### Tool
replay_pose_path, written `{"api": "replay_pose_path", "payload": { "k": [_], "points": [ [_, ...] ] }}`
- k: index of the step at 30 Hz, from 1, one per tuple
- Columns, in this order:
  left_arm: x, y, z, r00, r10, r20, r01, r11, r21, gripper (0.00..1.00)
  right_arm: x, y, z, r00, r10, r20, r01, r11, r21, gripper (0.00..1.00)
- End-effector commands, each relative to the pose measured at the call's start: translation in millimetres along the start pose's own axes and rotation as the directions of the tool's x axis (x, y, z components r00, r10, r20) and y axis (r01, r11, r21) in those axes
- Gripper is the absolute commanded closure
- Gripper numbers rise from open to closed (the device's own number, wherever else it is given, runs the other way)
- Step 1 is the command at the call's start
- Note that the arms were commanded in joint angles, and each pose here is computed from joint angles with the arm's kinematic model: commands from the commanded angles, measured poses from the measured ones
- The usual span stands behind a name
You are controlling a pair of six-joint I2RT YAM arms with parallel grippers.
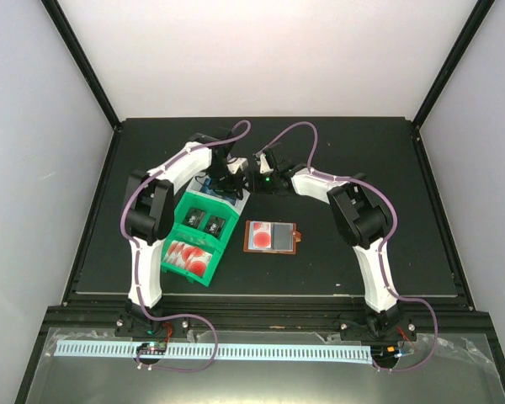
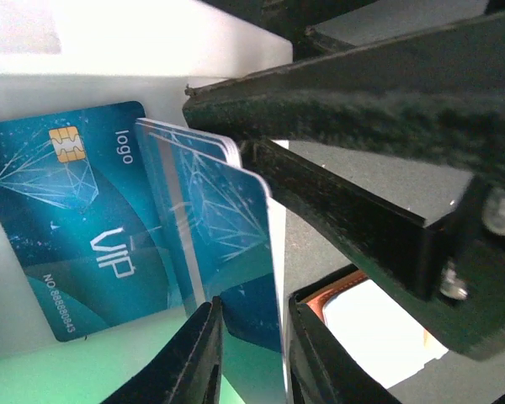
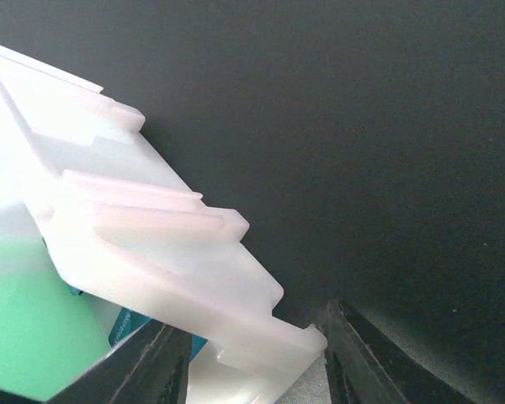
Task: Put the credit cards into the card holder
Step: Pick up the credit card from the storage box.
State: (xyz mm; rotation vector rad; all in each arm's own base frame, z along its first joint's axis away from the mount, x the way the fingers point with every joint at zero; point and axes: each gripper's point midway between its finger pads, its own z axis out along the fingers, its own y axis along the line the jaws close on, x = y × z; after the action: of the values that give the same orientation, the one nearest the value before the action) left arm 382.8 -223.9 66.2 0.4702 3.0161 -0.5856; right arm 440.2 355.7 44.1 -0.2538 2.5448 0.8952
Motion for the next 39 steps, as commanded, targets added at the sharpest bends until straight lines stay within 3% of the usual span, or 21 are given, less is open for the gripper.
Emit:
{"api": "replay_pose_path", "payload": {
  "k": [1,9,15,21,27,34,39],
  "points": [
    [-3.7,-21.3,-33.7,0.998,0.037,0.051,-0.039,0.999,0.037,0.78,10.0,-27.8,0.3,0.999,0.033,-0.018,-0.032,0.995,0.100,0.56],
    [-4.1,-18.6,-35.2,0.998,0.034,0.053,-0.035,0.999,0.023,0.82,10.7,-27.9,0.4,0.999,0.034,-0.019,-0.032,0.995,0.099,0.56],
    [-8.3,-7.2,-44.4,0.996,0.040,0.083,-0.035,0.997,-0.062,0.93,9.4,-26.7,-2.0,0.999,0.032,-0.014,-0.030,0.995,0.099,0.56],
    [-17.3,19.2,-70.6,0.986,0.017,0.168,0.026,0.968,-0.250,0.98,-1.3,-15.8,-12.9,1.000,0.015,-0.004,-0.015,0.996,0.091,0.54],
    [-26.4,35.5,-119.6,0.932,-0.014,0.362,0.158,0.915,-0.372,0.99,-23.9,6.4,-47.8,0.999,-0.012,0.036,0.009,0.996,0.087,0.48],
    [-10.8,-17.0,-133.2,0.897,-0.001,0.443,0.079,0.984,-0.158,0.98,-36.2,20.7,-111.8,0.994,-0.041,0.102,0.024,0.987,0.158,0.37],
    [20.5,-66.7,-115.2,0.899,-0.001,0.438,-0.010,1.000,0.023,0.98,-6.3,-0.6,-156.9,0.997,-0.005,0.083,-0.020,0.955,0.296,0.35]
  ]
}}
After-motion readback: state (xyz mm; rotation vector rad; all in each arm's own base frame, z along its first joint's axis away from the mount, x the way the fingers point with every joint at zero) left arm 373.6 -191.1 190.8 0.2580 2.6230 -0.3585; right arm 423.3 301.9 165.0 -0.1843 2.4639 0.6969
